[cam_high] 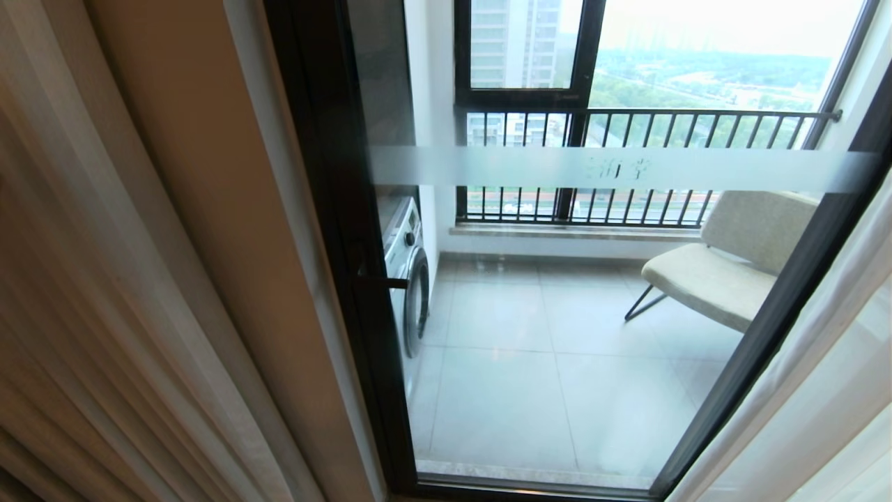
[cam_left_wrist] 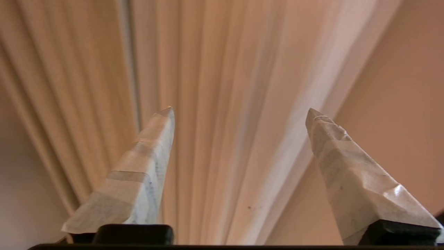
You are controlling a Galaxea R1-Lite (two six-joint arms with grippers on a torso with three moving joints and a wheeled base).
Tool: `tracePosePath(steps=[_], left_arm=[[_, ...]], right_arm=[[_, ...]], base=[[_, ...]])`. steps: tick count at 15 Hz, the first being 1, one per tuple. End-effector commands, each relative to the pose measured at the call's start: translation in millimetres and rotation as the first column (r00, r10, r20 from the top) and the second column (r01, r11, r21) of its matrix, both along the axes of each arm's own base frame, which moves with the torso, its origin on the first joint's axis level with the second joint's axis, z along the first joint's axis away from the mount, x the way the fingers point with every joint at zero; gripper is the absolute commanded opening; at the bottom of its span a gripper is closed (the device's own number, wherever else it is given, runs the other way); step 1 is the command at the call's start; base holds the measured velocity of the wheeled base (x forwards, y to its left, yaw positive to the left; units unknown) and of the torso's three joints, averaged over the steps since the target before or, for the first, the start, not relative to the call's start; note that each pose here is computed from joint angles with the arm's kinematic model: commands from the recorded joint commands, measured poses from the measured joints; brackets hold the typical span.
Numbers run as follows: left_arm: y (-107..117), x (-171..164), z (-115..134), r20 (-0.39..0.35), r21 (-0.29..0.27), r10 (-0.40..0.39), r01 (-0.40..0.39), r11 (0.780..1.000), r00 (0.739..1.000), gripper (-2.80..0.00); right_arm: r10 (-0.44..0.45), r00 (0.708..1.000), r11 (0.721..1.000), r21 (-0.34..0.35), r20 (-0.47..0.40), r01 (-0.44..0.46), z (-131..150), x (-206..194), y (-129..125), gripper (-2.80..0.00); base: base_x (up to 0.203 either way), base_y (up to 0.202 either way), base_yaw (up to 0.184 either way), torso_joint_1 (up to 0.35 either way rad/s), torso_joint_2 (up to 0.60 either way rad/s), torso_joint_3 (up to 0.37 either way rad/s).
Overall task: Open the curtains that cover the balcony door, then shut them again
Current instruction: Close the inner curtains on both sides
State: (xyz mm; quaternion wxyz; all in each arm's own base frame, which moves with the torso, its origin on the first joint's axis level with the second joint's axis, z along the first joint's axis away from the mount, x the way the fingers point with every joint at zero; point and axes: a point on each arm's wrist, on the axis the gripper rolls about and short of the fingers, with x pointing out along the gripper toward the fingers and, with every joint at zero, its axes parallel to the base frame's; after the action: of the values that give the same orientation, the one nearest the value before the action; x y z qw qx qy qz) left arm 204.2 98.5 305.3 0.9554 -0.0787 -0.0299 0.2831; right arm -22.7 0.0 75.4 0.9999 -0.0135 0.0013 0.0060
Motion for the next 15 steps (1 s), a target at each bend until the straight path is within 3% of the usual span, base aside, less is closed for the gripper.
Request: tracePosePath(steps=[1, 15], left_arm=[[3.9, 9.2, -5.0, -0.018, -0.011, -0.021, 0.020, 1.000, 1.000, 0.00], [19.1, 61.1, -10.5, -0.007, -0.003, -0.128, 0.128, 0.992, 0.992, 0.00]], right_arm=[[0.000, 1.000, 1.000, -0.001, 0.000, 0.000, -0.1, 0.0, 0.0, -2.80], [0.001, 1.000, 1.000, -0.001, 0.000, -0.001, 0.0, 0.0, 0.0, -2.80]], base=[[0.000, 0.000, 0.000, 0.000, 0.00, 0.000], [0.000, 0.000, 0.000, 0.000, 0.00, 0.000]])
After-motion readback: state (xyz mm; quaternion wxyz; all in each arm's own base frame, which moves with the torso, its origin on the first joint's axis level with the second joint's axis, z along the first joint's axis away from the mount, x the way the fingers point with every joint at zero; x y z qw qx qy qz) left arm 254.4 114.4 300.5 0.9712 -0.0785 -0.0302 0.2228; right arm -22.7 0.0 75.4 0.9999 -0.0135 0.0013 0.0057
